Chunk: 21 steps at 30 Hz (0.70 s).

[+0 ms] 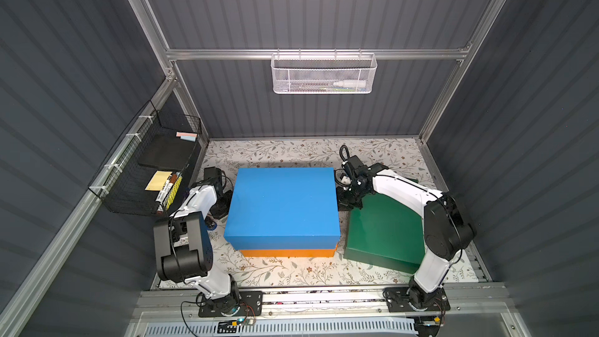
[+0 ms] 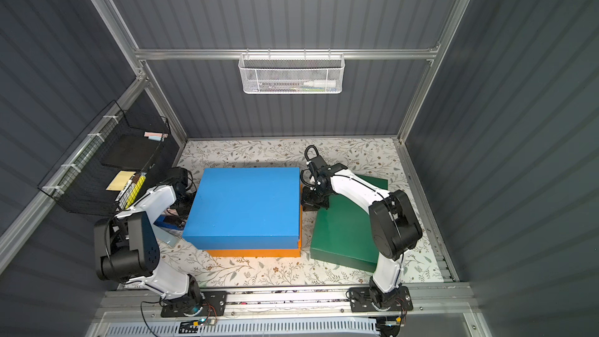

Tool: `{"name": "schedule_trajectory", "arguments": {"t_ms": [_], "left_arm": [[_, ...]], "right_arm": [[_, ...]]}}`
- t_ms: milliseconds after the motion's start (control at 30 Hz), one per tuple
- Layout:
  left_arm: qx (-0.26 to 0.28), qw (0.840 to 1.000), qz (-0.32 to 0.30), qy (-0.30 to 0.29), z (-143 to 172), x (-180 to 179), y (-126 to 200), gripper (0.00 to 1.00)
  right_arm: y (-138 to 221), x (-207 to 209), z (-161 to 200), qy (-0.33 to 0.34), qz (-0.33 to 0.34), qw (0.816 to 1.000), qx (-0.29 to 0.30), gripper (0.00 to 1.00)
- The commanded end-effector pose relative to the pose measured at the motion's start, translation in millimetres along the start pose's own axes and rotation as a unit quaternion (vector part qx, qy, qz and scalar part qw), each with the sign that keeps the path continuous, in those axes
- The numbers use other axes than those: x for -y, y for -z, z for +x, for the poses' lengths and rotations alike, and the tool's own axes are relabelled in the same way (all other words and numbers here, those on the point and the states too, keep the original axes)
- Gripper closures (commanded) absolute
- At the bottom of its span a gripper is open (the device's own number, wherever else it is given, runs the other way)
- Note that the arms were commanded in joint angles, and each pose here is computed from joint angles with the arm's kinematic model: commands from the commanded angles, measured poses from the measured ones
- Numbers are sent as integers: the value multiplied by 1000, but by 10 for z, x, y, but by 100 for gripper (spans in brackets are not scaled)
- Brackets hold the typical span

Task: Stack the shoeboxes
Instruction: Adjust the shoebox.

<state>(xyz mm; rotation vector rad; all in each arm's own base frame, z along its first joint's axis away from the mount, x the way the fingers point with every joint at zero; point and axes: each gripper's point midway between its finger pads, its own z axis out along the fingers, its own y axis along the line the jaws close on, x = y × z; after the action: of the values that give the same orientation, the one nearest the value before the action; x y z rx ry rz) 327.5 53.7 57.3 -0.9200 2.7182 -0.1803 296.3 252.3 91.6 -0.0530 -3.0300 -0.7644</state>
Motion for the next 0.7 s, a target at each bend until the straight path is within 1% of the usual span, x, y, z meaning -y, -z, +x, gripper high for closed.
{"name": "schedule_trajectory", "arguments": {"t_ms": [0, 333, 533, 667], "left_arm": [[-12, 999, 34, -9, 27, 176, -47, 92], [-7, 997, 82, -4, -152, 517, -70, 93], [-3, 994, 105, -13, -266, 818, -110, 93], [-9, 993, 119, -25, -272, 1040, -127, 94]], "right_arm": [[15, -149, -143, -13, -18, 1000, 20, 100], [-14, -314, -444, -25, -37, 999, 29, 100], [-23, -365, -634, -30, -50, 998, 29, 100], [-5, -422, -711, -29, -60, 997, 27, 100]]}}
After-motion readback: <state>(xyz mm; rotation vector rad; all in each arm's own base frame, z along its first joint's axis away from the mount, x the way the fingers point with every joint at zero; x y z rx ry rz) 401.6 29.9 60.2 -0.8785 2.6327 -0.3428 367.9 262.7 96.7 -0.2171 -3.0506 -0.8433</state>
